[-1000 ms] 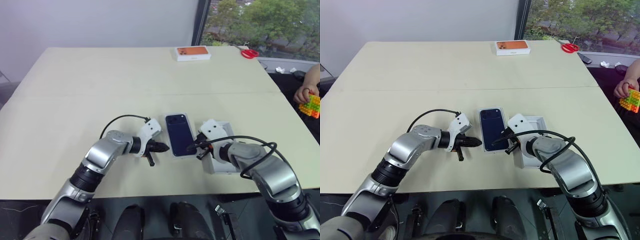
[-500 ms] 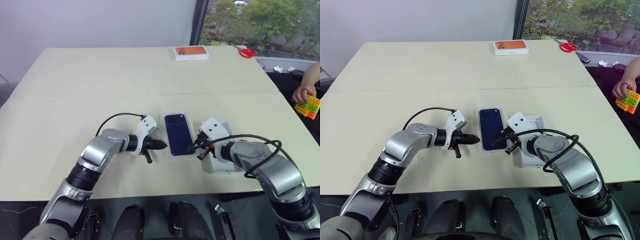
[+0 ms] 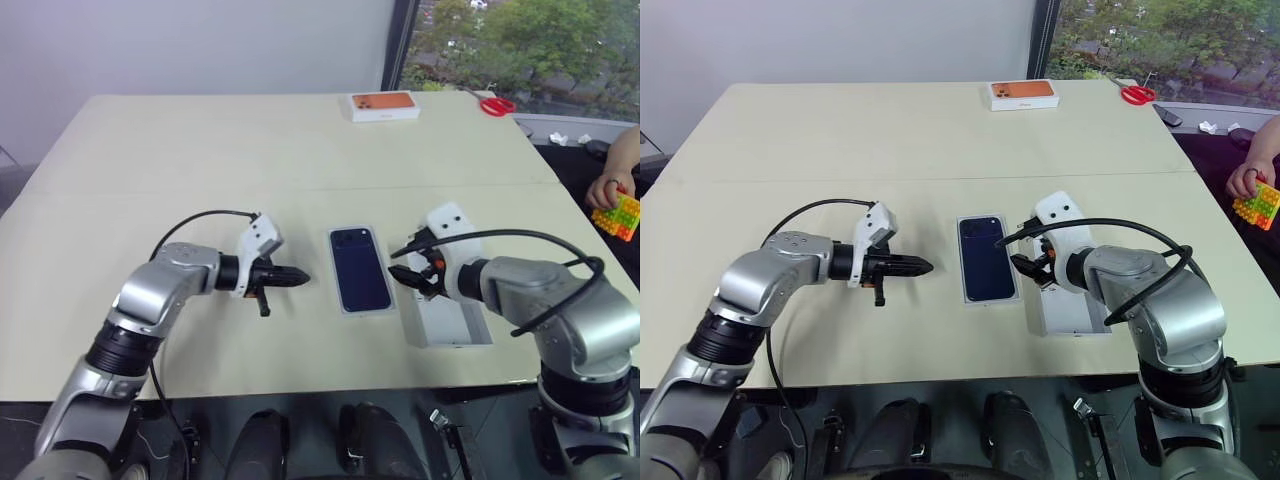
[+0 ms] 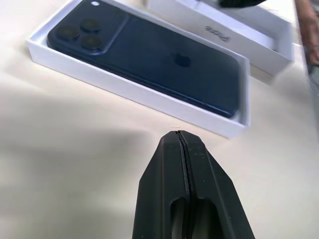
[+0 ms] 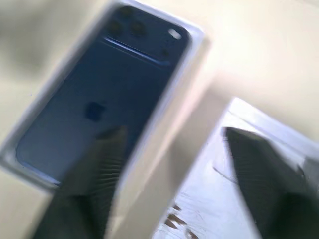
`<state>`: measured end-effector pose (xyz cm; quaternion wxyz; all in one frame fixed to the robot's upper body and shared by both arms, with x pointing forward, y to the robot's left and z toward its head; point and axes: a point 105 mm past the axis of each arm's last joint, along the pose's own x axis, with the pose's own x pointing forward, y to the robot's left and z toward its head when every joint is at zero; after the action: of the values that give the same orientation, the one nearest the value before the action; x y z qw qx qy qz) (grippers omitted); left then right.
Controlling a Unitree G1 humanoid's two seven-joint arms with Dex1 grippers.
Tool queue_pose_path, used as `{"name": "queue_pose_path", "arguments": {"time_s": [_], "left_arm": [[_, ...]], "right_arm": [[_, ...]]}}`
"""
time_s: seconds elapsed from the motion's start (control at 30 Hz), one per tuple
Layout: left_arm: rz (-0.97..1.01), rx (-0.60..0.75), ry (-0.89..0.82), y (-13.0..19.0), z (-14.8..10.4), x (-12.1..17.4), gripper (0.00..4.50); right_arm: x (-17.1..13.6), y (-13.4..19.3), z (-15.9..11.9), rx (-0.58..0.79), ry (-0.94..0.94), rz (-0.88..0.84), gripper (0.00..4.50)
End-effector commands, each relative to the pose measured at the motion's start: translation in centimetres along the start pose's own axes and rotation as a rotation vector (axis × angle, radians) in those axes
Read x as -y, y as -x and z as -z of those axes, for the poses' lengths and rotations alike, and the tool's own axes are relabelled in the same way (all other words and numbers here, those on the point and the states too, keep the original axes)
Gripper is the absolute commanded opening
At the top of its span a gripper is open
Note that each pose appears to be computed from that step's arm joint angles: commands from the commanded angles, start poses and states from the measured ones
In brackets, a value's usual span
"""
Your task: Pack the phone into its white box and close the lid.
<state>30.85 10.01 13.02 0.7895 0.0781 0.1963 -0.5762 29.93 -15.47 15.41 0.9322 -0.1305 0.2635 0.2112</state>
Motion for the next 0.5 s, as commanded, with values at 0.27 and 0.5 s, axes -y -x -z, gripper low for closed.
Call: {"name": "queue_pose_path", "arguments": {"time_s": [0.27, 0.5], "left_arm": [[0.093, 0.025, -0.113, 0.6, -0.3, 1.0, 0.0], [0.12, 0.035, -0.113, -0.1, -0.2, 1.8, 0.0]], "right_arm": [[0.8, -0.8, -1.0, 0.0, -0.139, -0.04, 3.66], [1.1, -1.3, 0.2, -0.085, -0.167, 0.005, 3.66]]}}
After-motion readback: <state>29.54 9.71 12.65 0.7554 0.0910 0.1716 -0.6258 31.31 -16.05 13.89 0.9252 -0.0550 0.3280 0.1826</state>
